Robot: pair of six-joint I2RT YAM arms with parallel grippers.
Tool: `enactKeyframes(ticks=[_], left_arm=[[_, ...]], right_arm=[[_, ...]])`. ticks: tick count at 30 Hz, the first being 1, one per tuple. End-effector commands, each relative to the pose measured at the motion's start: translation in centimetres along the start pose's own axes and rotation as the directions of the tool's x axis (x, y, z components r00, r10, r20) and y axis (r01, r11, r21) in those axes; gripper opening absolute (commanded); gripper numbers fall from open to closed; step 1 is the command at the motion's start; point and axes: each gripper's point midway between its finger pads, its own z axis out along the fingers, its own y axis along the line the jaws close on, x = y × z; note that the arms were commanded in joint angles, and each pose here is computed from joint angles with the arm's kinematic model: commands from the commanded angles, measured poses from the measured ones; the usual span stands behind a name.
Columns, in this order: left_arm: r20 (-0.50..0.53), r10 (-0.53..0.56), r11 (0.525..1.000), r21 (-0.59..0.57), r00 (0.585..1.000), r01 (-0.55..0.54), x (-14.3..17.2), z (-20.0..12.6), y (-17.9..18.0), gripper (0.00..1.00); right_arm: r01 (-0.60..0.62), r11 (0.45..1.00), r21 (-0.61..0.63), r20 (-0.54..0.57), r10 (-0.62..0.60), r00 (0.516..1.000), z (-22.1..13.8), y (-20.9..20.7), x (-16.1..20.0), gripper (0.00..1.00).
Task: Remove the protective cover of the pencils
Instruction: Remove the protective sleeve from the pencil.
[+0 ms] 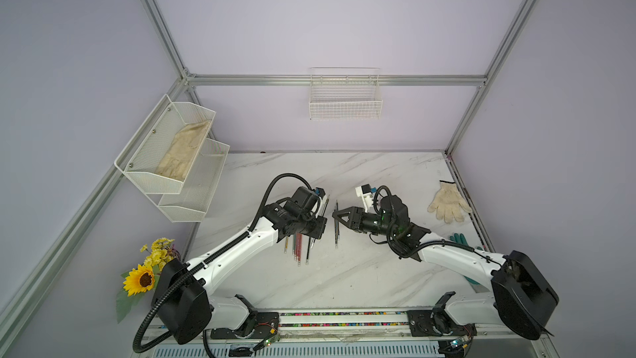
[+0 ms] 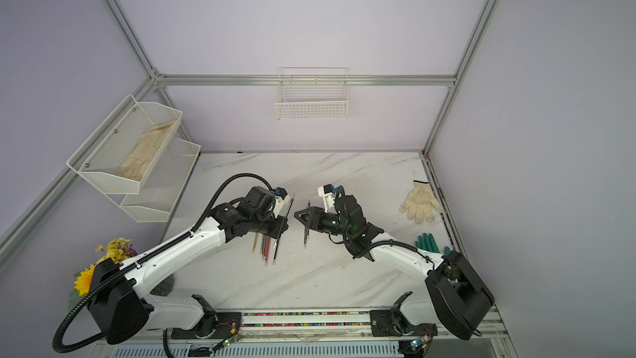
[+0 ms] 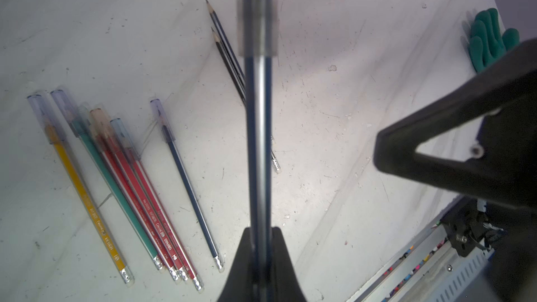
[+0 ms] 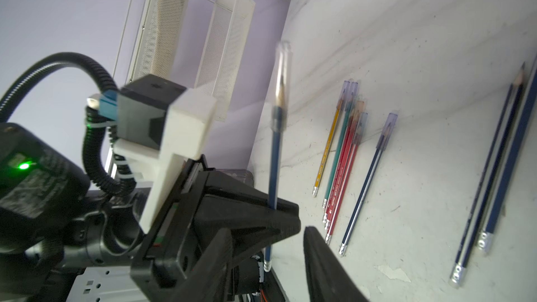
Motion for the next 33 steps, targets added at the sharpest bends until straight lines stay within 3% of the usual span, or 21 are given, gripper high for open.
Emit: enactKeyframes(ticks=[1,10,23,33], left_arm=[[0.014,0.098,0.988,0.117,0.995,-0.099,0.3,-1.2,-2.0,0.00],[0.065,0.143,0.973,0.175,0.988,-0.152,-1.0,-2.9,-3.5,0.00],[0.056,0.118,0.974,0.187,0.991,-0.127,-0.5,-2.3,-3.5,0.00],[0.044,0.118,0.972,0.197,0.992,-0.125,0.0,-2.0,-3.6,0.00]], right_arm=[[0.064,0.996,0.067,0.006,-0.064,0.998,-0.6,-0.4,-1.2,0.41],[0.057,0.996,0.065,0.029,-0.059,0.998,-0.5,-0.2,-3.1,0.39],[0.074,0.996,0.040,0.033,-0.075,0.997,0.1,0.2,-3.7,0.28],[0.052,0.998,0.037,0.028,-0.053,0.998,1.2,-0.5,-4.1,0.28]])
